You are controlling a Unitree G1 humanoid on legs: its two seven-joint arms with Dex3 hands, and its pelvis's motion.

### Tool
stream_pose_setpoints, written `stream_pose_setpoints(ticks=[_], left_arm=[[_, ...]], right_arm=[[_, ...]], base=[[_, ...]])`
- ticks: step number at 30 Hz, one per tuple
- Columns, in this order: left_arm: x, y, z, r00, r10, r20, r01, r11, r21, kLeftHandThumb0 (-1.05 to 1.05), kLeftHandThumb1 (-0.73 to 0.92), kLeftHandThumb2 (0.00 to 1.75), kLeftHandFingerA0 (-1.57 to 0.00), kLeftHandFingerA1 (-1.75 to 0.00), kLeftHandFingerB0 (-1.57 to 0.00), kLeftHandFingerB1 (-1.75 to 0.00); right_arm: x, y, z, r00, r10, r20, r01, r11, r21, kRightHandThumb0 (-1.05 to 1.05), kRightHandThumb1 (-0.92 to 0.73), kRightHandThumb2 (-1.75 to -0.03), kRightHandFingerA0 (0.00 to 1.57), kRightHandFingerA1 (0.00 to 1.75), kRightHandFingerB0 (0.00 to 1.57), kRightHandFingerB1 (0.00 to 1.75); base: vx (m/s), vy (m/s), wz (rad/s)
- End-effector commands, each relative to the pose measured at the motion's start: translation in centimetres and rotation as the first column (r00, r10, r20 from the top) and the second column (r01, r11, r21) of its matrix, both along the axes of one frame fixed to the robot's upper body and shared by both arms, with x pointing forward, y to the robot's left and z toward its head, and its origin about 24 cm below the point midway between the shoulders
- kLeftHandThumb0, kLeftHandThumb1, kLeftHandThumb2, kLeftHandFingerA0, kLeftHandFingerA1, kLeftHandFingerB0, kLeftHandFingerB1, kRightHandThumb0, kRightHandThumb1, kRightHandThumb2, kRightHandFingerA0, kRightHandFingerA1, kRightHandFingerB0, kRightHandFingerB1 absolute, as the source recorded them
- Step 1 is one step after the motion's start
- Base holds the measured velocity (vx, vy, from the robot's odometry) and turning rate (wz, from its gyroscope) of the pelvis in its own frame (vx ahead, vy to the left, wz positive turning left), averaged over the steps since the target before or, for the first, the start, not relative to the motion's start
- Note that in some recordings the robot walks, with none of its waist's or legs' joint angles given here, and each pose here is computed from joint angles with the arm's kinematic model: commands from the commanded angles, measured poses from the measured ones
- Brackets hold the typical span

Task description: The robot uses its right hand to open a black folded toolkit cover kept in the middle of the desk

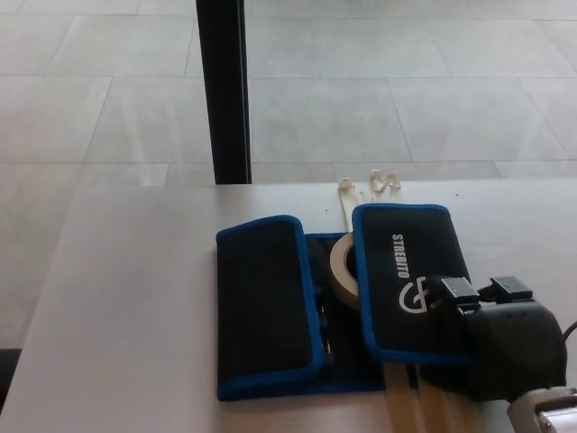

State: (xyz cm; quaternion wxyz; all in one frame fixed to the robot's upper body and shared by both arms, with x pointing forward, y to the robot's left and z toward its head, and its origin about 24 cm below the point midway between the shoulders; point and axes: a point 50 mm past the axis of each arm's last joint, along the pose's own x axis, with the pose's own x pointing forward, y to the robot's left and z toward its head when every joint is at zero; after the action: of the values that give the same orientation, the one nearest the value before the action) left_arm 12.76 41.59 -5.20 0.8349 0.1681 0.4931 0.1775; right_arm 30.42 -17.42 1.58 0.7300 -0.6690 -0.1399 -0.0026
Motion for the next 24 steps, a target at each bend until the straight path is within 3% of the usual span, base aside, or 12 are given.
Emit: stream_pose_setpoints(ticks=[1, 5, 8, 10, 11, 14, 15, 16, 18, 21, 22, 24], left_arm=[[-0.1, 0.7, 0.6, 1.000, 0.016, -0.007, -0.016, 1.000, 0.011, -0.96, 0.92, 0.78, -0.26, -0.52, -0.21, -0.36], [-0.1, 0.6, 0.6, 1.000, 0.012, 0.000, -0.012, 1.000, 0.013, -0.95, 0.92, 0.76, -0.25, -0.51, -0.21, -0.36], [-0.1, 0.7, 0.6, 1.000, 0.022, 0.003, -0.022, 1.000, 0.007, -0.96, 0.92, 0.76, -0.25, -0.50, -0.24, -0.36], [-0.1, 0.6, 0.5, 1.000, 0.016, 0.002, -0.016, 1.000, 0.008, -0.97, 0.91, 0.80, -0.25, -0.53, -0.19, -0.36], [-0.1, 0.6, 0.5, 1.000, 0.009, 0.001, -0.009, 1.000, 0.015, -0.97, 0.91, 0.80, -0.25, -0.52, -0.20, -0.37], [-0.1, 0.6, 0.5, 1.000, 0.024, 0.003, -0.024, 1.000, 0.000, -0.96, 0.92, 0.76, -0.24, -0.51, -0.19, -0.35], [-0.2, 0.6, 0.5, 1.000, 0.018, 0.000, -0.018, 1.000, 0.002, -0.94, 0.92, 0.78, -0.24, -0.51, -0.20, -0.36], [-0.2, 0.6, 0.5, 1.000, 0.007, -0.012, -0.006, 1.000, 0.011, -0.96, 0.91, 0.80, -0.25, -0.51, -0.20, -0.35], [-0.3, 0.6, 0.4, 1.000, 0.006, -0.026, -0.005, 1.000, 0.024, -0.97, 0.92, 0.78, -0.28, -0.49, -0.25, -0.35], [-0.3, 0.5, 0.3, 1.000, 0.007, -0.027, -0.006, 1.000, 0.019, -0.97, 0.92, 0.78, -0.28, -0.49, -0.25, -0.35], [-0.3, 0.5, 0.3, 1.000, 0.000, -0.027, 0.000, 1.000, 0.020, -1.04, 0.84, 0.90, -0.27, -0.54, -0.22, -0.39], [-0.4, 0.5, 0.3, 1.000, 0.003, -0.021, -0.002, 1.000, 0.019, -0.95, 0.92, 0.77, -0.25, -0.51, -0.23, -0.36]], right_arm=[[-0.5, -0.6, 0.5, 0.982, 0.038, 0.186, -0.038, 0.999, -0.003, -0.32, -0.80, -0.69, 0.80, 1.57, 0.61, 0.46], [-0.5, -0.4, 0.8, 0.976, 0.059, 0.212, -0.066, 0.997, 0.028, -0.36, -0.77, -0.67, 0.83, 1.69, 0.83, 0.58], [-0.6, -0.2, 1.0, 0.972, 0.057, 0.229, -0.080, 0.992, 0.094, -0.29, -0.68, -0.72, 0.88, 1.69, 0.88, 0.75], [-0.6, -0.1, 1.2, 0.967, 0.037, 0.252, -0.074, 0.987, 0.139, -0.24, -0.64, -0.87, 0.91, 1.66, 0.85, 1.23], [-0.7, 0.0, 1.3, 0.962, 0.013, 0.274, -0.067, 0.979, 0.190, -0.22, -0.66, -0.84, 0.90, 1.68, 0.80, 1.33], [-0.8, 0.0, 1.3, 0.958, -0.052, 0.281, -0.033, 0.957, 0.288, -0.24, -0.69, -0.76, 0.86, 1.68, 0.75, 1.30], [-0.8, 0.0, 1.4, 0.957, -0.073, 0.280, -0.020, 0.948, 0.317, -0.31, -0.58, -1.02, 1.12, 1.28, 0.83, 1.06], [-0.8, 0.0, 1.4, 0.957, -0.105, 0.270, -0.003, 0.928, 0.372, -0.27, -0.72, -0.75, 0.85, 1.67, 0.76, 1.23], [-0.6, -0.1, 2.0, 0.941, -0.240, 0.239, 0.051, 0.798, 0.601, -0.23, -0.63, -0.92, 0.94, 1.64, 0.82, 1.21], [-0.5, -0.3, 2.2, 0.930, -0.291, 0.226, 0.065, 0.733, 0.677, -0.22, -0.63, -0.93, 0.96, 1.67, 0.85, 1.16], [-0.4, -0.5, 2.4, 0.917, -0.340, 0.207, 0.083, 0.671, 0.737, -0.26, -0.63, -0.88, 0.93, 1.69, 0.84, 1.20], [-0.1, -1.1, 2.7, 0.881, -0.450, 0.143, 0.121, 0.508, 0.853, -0.23, -0.64, -0.88, 0.94, 1.69, 0.83, 1.20]], base=[[0.00, 0.000, 0.00], [0.00, 0.000, 0.00], [0.00, 0.000, 0.00], [0.00, 0.000, 0.00], [0.00, 0.000, 0.00], [0.00, 0.000, 0.00], [0.00, 0.000, 0.00], [0.00, 0.000, 0.00], [0.00, 0.000, 0.00], [0.00, 0.000, 0.00], [0.00, 0.000, 0.00], [0.00, 0.000, 0.00]])
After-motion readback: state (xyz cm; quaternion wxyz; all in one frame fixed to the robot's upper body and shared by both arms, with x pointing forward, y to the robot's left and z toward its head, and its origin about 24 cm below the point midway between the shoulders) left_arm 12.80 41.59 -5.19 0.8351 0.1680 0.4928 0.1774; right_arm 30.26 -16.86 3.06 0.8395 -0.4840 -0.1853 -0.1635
